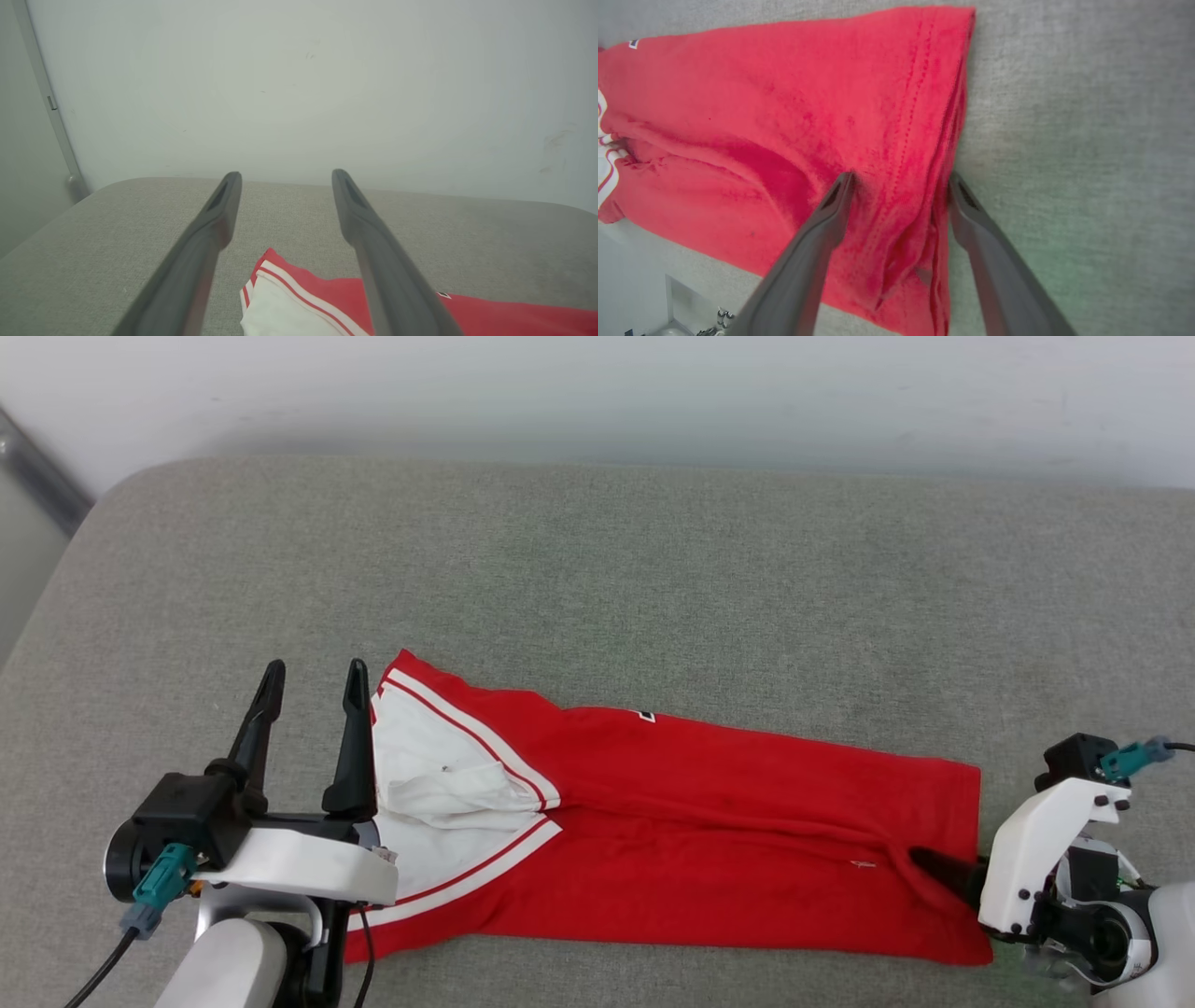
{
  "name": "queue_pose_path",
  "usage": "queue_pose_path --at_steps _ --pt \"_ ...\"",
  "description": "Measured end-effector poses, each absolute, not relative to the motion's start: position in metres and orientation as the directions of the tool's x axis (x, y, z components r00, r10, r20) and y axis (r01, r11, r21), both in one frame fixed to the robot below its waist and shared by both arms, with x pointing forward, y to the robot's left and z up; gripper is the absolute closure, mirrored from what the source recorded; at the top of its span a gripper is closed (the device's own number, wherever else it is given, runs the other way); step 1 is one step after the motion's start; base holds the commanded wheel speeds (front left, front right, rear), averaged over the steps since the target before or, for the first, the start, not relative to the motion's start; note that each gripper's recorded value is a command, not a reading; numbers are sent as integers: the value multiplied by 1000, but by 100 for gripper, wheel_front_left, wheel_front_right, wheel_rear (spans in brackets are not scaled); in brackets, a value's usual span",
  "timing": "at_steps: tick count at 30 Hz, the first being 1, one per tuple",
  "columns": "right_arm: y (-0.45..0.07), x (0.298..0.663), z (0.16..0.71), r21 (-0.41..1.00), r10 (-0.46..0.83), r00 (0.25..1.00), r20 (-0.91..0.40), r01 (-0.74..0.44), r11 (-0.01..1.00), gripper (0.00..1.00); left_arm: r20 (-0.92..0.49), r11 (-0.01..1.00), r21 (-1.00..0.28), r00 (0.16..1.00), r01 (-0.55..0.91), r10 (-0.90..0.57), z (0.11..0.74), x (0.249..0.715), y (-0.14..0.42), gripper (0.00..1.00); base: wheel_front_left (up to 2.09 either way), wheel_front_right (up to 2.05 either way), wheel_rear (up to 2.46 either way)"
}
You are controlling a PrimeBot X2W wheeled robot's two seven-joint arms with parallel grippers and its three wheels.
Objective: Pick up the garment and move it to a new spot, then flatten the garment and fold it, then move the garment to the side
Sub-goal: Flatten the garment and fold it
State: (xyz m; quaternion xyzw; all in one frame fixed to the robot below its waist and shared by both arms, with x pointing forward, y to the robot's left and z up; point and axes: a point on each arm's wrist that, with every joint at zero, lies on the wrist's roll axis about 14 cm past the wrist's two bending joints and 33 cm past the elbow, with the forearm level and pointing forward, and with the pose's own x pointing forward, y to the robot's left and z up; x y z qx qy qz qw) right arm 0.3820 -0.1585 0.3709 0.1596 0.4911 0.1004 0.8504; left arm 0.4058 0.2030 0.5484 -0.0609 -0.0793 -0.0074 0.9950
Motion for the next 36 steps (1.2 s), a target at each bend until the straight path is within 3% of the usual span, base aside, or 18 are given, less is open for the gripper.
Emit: queue_pose_path --at_steps 1,2,3,4,9,19,31,36 --pt "-157 380 369 377 334 487 -807 -11 926 0 158 993 -119 987 21 -2 548 405 204 0 0 0 0" --pt "-155 379 368 377 337 479 -811 -15 926 7 158 992 -121 987 19 0 548 405 204 0 0 0 0" --pt "-154 378 367 381 342 474 -812 -15 925 71 157 992 -122 988 20 0 547 404 204 0 0 0 0" --pt "-152 378 367 386 347 471 -811 -15 922 100 155 992 -121 988 17 2 546 403 205 0 0 0 0" --pt "-146 377 371 392 361 476 -802 -36 919 100 163 993 -115 987 16 3 548 401 206 0 0 0 0" --pt "-169 390 401 333 310 588 -747 -71 940 100 148 994 -106 989 20 -4 543 391 204 0 0 0 0" --pt "-270 369 423 287 103 689 -717 158 945 100 164 992 -102 985 72 -54 550 386 185 0 0 0 0" --pt "-269 366 430 415 128 725 -676 231 880 100 162 990 -109 984 87 -68 550 387 179 0 0 0 0"
